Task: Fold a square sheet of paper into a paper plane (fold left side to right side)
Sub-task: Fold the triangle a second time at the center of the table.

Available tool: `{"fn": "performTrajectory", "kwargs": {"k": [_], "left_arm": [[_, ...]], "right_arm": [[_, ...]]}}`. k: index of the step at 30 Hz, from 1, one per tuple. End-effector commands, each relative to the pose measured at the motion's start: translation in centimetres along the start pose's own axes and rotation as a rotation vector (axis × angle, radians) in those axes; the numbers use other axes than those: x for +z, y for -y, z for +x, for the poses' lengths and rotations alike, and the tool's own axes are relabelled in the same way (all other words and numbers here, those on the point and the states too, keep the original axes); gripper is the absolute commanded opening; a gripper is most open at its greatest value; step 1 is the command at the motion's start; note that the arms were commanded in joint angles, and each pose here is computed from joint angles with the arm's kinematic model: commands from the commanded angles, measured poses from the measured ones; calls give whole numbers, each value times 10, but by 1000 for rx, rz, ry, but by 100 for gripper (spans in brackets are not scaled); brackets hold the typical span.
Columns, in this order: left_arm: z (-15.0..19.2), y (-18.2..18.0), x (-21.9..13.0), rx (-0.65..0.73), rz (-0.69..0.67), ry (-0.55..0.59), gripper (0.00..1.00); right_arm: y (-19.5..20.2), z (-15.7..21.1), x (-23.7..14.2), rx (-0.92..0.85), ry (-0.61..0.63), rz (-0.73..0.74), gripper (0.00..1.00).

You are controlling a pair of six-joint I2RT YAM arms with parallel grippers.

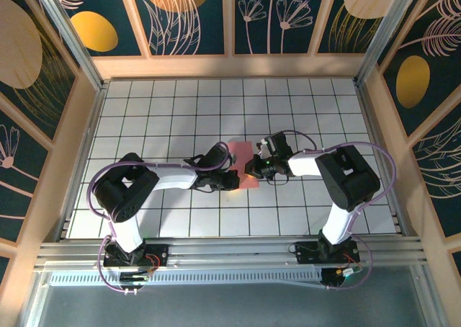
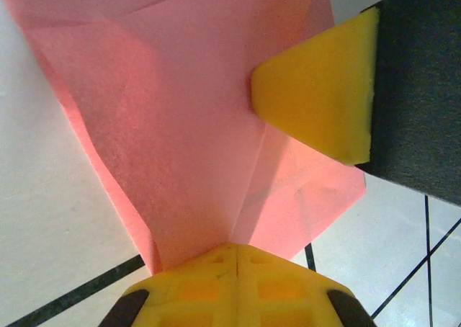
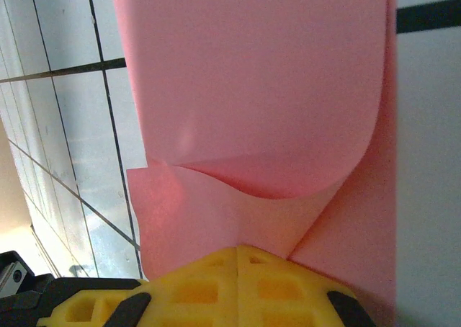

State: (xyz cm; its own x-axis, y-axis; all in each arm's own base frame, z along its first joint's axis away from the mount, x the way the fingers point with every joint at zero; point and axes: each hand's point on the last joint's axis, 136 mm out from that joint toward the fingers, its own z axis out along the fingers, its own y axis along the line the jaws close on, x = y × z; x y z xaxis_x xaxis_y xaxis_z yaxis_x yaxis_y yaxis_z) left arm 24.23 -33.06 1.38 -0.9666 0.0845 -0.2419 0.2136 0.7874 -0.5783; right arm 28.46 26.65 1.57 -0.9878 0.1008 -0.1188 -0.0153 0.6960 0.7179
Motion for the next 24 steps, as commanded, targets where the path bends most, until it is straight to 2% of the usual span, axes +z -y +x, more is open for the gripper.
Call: {"fn": "performTrajectory", "kwargs": {"k": [1, 5, 10, 19, 24], "left_arm": [[24, -18, -4, -12, -39, -70, 4], [30, -19, -10, 22, -27, -76, 4], [44, -37, -13, 37, -85, -98, 3], [9, 13, -49, 92, 65, 63, 1], [-10, 22, -41, 88, 88, 83, 0]], "right_arm": [[33, 21, 8, 37, -63, 122, 0], [33, 21, 8, 38, -63, 123, 0], [32, 20, 7, 35, -62, 121, 0], [30, 20, 7, 34, -61, 120, 0], [29, 19, 6, 30, -59, 118, 0]]}}
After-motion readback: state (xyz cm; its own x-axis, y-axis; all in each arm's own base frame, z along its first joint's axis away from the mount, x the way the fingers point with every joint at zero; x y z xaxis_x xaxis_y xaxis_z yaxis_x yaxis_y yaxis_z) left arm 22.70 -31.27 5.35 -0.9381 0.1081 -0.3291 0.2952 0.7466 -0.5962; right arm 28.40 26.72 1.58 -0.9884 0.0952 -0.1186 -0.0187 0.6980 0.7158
